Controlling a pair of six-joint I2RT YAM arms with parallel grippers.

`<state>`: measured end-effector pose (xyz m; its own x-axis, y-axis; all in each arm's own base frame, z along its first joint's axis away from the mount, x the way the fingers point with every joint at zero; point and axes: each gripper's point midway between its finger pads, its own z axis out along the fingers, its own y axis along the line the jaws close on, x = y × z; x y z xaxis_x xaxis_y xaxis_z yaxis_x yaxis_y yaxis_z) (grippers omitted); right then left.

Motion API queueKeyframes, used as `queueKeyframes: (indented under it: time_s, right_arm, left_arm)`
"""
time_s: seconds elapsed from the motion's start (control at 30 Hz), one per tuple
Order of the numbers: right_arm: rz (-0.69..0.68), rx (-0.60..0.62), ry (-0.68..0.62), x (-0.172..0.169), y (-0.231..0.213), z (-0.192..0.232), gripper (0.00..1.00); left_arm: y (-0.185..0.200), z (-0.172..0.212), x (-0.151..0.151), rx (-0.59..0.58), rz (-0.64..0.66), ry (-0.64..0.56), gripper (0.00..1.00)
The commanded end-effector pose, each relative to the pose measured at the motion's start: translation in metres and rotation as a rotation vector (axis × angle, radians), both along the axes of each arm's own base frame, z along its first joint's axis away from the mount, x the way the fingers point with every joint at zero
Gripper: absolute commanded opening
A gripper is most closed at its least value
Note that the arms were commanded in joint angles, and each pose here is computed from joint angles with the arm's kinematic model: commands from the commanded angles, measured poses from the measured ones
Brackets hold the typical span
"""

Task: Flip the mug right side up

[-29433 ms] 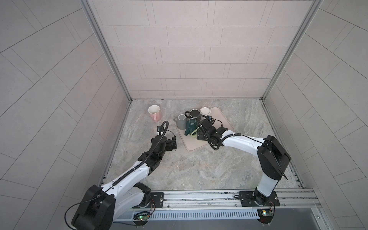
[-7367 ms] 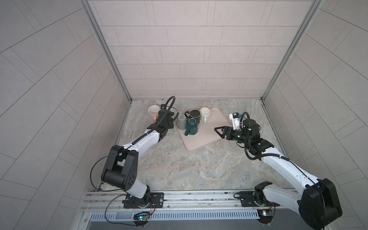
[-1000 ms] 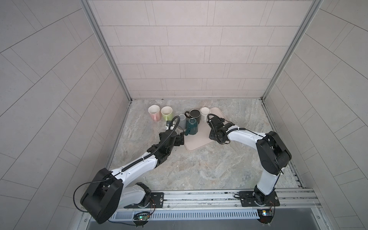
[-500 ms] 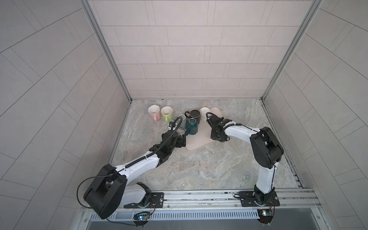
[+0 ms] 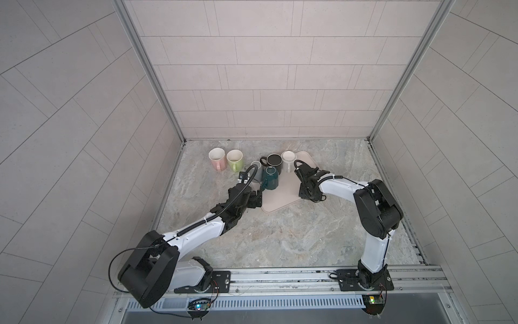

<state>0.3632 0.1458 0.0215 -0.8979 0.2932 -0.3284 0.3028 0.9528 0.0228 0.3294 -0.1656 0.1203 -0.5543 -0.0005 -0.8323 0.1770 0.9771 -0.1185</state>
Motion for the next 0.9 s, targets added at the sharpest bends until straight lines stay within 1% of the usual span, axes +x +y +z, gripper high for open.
queueKeyframes:
  time_s: [0.0, 0.2, 0.33, 0.67, 0.73, 0.87]
  right_arm:
    - [0.020, -0.065, 0.261, -0.064, -0.022, -0.056, 0.36]
    - [-0.001, -0.061, 0.266, -0.081, -0.033, -0.055, 0.35]
    - [-0.038, -0.027, 0.293, -0.093, -0.042, -0.063, 0.35]
    - [-0.082, -0.018, 0.318, -0.118, -0.062, -0.071, 0.35]
    - [-0.096, 0.007, 0.318, -0.121, -0.063, -0.073, 0.35]
    - [-0.087, 0.002, 0.302, -0.117, -0.062, -0.071, 0.35]
  left_arm:
    - [-0.001, 0.011, 0.003, 0.002, -0.003, -0.034, 1.00]
    - [-0.001, 0.010, 0.003, 0.003, -0.002, -0.031, 1.00]
    - [-0.002, 0.009, 0.003, 0.004, -0.002, -0.030, 1.00]
    - [-0.002, 0.009, 0.004, 0.008, -0.003, -0.028, 1.00]
    - [-0.002, 0.008, 0.004, 0.009, -0.003, -0.026, 1.00]
    - [-0.002, 0.007, 0.004, 0.009, -0.005, -0.024, 1.00]
